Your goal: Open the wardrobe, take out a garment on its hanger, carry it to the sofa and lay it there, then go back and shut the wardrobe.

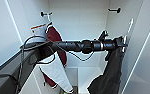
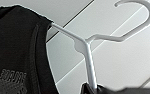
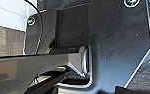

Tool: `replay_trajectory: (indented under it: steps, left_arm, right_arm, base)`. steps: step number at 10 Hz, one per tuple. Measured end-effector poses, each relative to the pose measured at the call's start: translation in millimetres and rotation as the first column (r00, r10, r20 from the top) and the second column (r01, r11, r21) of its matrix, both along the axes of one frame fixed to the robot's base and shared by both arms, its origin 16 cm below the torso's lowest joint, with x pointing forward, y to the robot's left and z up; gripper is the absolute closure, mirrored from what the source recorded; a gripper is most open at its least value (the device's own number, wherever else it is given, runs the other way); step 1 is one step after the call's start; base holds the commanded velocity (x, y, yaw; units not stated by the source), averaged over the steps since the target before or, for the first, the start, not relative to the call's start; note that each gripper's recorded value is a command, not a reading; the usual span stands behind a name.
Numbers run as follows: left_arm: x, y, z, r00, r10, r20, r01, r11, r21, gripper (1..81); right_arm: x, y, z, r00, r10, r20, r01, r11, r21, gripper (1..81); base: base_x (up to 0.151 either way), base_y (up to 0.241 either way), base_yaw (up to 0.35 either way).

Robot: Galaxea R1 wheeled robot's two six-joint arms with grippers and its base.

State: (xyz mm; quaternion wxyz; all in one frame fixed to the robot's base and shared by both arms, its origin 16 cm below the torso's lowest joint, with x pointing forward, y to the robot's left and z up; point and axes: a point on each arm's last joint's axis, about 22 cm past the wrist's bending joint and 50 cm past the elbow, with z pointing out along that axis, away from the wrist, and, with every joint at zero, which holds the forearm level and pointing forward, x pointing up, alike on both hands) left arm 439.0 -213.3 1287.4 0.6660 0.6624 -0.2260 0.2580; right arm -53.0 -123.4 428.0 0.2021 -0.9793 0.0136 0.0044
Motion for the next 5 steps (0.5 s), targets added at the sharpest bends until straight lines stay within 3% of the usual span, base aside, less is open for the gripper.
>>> replay_trajectory:
  steps: [5]
  left_arm:
    - [4.2, 17.6, 6.6, 1.000, 0.002, -0.006, -0.002, 0.999, -0.044, 81.1]
  right_arm:
    - [-0.4, 0.0, 0.0, 1.000, 0.001, 0.000, -0.001, 1.0000, 0.000, 1.0]
  base:
    - [-0.110, 0.000, 0.000]
